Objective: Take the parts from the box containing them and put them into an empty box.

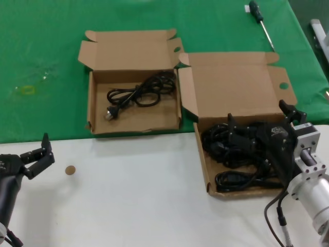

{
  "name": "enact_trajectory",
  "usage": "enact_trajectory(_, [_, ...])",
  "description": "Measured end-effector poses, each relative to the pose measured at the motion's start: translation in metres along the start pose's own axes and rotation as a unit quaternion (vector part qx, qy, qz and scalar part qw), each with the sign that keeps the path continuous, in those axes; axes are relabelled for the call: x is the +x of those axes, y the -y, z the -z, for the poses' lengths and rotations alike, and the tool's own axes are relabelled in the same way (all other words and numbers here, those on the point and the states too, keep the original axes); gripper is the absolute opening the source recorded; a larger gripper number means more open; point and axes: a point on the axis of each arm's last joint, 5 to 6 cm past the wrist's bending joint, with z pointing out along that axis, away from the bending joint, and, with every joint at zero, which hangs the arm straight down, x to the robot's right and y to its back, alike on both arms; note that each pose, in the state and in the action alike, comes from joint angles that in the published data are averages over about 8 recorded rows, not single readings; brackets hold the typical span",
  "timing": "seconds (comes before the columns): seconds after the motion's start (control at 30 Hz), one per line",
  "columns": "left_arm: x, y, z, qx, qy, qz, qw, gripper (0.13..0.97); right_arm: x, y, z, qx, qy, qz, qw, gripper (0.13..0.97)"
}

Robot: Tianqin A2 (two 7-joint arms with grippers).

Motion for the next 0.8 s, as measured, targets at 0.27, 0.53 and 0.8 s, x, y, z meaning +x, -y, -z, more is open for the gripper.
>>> enact_trajectory(0.27, [0.0000,0.0000,0.0000,0.000,0.000,0.000,1.0000,0.966,0.0000,0.0000,0.0000,0.000,0.000,0.000,1.000,0.966])
enact_trajectory(0.53, [0.0000,0.0000,0.0000,0.000,0.000,0.000,1.0000,0.966,0.0000,0.0000,0.0000,0.000,0.000,0.000,1.000,0.966])
enact_trajectory(0.8, [0.0000,0.0000,0.0000,0.000,0.000,0.000,1.0000,0.966,0.0000,0.0000,0.0000,0.000,0.000,0.000,1.000,0.966])
